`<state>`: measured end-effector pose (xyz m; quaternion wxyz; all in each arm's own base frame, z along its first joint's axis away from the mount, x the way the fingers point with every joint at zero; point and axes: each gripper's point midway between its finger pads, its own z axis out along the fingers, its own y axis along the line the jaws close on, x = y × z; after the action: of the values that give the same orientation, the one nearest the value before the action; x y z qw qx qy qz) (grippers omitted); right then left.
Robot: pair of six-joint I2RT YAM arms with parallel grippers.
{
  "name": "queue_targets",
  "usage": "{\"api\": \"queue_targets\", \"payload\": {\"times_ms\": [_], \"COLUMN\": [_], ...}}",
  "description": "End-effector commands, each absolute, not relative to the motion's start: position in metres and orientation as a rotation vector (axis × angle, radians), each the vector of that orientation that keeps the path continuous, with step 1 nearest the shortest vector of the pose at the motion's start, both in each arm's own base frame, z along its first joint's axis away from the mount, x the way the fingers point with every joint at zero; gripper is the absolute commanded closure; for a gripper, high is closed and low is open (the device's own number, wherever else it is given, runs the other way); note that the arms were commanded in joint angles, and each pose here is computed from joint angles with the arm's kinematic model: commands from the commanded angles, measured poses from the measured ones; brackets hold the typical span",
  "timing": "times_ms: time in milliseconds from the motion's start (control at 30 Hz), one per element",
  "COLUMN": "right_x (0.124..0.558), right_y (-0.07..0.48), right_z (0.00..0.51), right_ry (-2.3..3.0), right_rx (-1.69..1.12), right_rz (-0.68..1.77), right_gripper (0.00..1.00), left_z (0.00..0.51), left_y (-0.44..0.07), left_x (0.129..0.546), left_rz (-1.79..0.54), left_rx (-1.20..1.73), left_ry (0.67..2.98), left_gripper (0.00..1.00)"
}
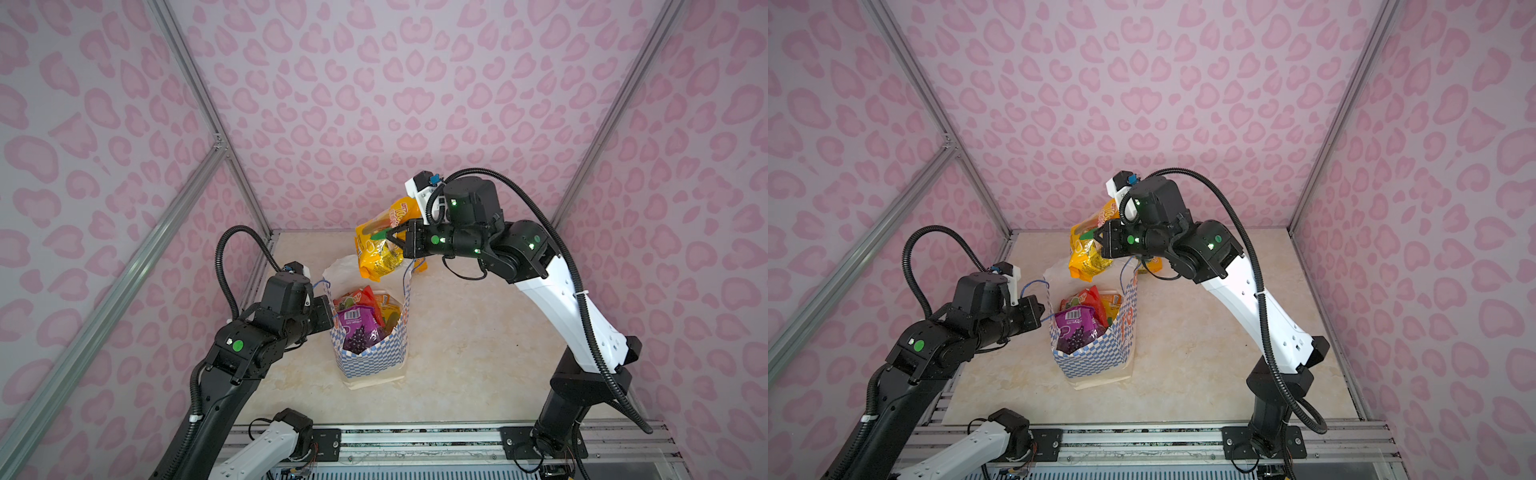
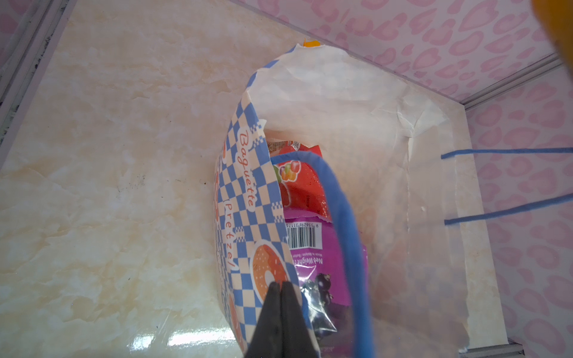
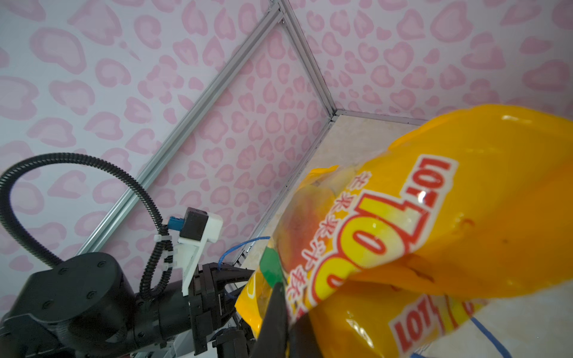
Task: Place the snacks into the paper bag
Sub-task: 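Carry the yellow mango bag with the right gripper over the paper bag opening, then lower the yellow mango bag into the paper bag and open the right gripper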
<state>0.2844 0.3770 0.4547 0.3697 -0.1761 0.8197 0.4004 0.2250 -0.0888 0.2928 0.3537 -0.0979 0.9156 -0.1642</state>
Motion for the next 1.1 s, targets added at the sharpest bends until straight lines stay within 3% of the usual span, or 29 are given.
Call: {"api": "queue_targets", "payload": {"times_ms": [0, 400, 1067], "right_x": [0.289, 0.293, 0.270], "right_y": [0.386, 0.392, 0.443], "right_z": [0.446, 0.380, 0.332], "right_ry": [2.089, 2.226, 2.327], "right_rx": [-0.481, -0.498, -0.633], "right_rz": [1.015, 0.947, 0.938], "right_gripper": [1.00, 1.00, 1.00], "left_z": [0.295, 0.293, 0.294], "left_y": [-0.091, -0.093, -0.093], "left_x": [0.228, 0.229, 0.229], "left_rz": [-0.442, -0.445, -0.447], "left_rx": [-0.251, -0.249, -0.251], "left_ry": [2.354, 2.356, 2.354], "left_gripper": [0.96, 0.96, 0.96]}}
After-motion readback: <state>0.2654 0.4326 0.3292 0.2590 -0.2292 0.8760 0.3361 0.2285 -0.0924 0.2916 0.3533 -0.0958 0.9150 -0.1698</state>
